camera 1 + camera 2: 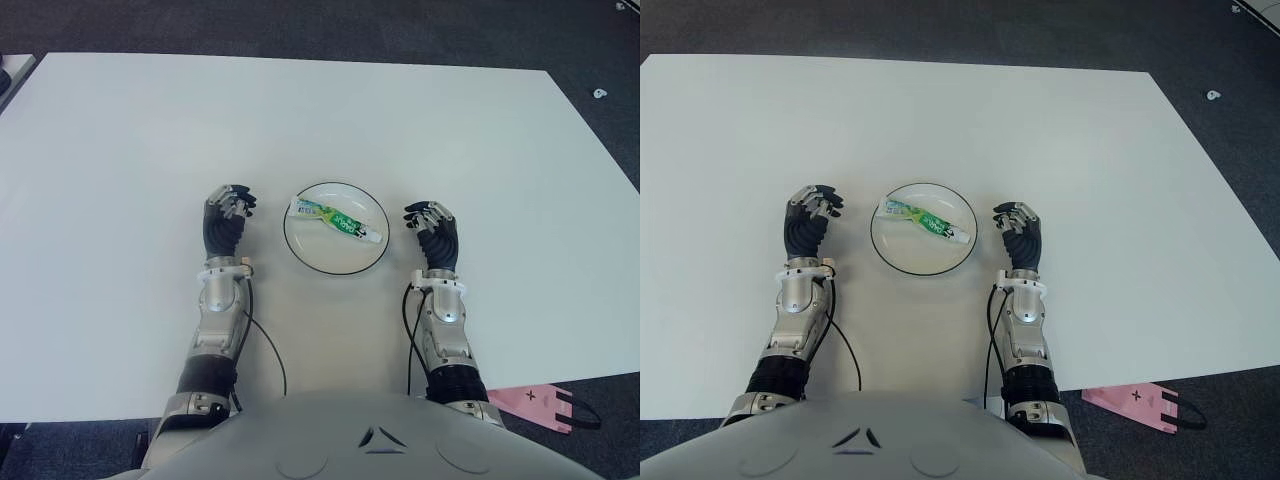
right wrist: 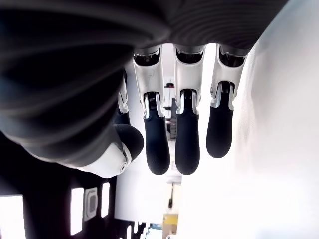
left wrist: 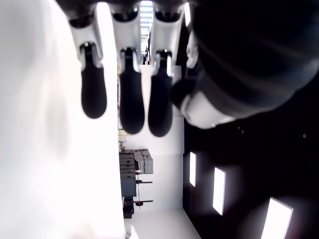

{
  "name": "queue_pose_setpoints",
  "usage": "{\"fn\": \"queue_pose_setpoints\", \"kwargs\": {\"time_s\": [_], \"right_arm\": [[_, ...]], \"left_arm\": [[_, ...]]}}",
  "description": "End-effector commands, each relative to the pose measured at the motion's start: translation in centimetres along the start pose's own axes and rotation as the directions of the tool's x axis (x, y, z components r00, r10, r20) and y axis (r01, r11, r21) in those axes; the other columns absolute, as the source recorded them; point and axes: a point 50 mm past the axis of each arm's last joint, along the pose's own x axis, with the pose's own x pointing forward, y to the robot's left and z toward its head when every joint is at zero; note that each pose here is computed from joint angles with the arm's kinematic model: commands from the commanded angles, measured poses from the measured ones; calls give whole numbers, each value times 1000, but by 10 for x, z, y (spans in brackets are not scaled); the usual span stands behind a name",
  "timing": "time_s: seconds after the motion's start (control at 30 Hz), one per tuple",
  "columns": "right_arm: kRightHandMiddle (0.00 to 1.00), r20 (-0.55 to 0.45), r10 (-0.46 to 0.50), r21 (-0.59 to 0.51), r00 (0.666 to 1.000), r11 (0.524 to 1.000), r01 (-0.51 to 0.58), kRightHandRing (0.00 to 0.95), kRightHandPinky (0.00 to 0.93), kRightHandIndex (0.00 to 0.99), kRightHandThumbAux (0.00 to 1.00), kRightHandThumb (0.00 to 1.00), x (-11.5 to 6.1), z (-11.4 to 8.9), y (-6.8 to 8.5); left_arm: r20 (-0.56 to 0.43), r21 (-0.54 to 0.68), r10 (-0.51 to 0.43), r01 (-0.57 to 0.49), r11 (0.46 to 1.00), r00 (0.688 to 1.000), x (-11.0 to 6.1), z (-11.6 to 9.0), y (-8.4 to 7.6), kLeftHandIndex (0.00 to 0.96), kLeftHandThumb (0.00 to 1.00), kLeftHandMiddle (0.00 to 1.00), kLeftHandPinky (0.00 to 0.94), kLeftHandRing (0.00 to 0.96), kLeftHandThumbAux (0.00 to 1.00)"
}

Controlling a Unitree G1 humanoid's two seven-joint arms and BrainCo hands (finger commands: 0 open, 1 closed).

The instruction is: Put the toothpaste on the table into the plate.

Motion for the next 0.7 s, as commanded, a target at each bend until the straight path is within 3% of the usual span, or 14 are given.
{"fn": "queue_pose_setpoints", "kwargs": {"time_s": [0.03, 0.27, 0.7], "right_arm": [[466, -159, -7, -24, 987, 1000, 3, 464, 459, 422, 734, 707, -19, -27, -4], [459, -157, -4, -32, 988, 999, -1, 458, 461, 422, 733, 710, -19, -27, -5], [455, -175, 3, -52, 985, 999, -12, 455, 455, 423, 733, 709, -19, -27, -6]], "left_arm": [[-234, 38, -17, 27, 999, 972, -31, -38, 5, 432, 709, 516, 533, 521, 719], [-242, 22, -86, 94, 995, 966, -33, -36, 4, 430, 704, 523, 525, 525, 722], [-242, 25, -85, 94, 995, 967, -34, -35, 5, 430, 704, 528, 522, 524, 722]]}}
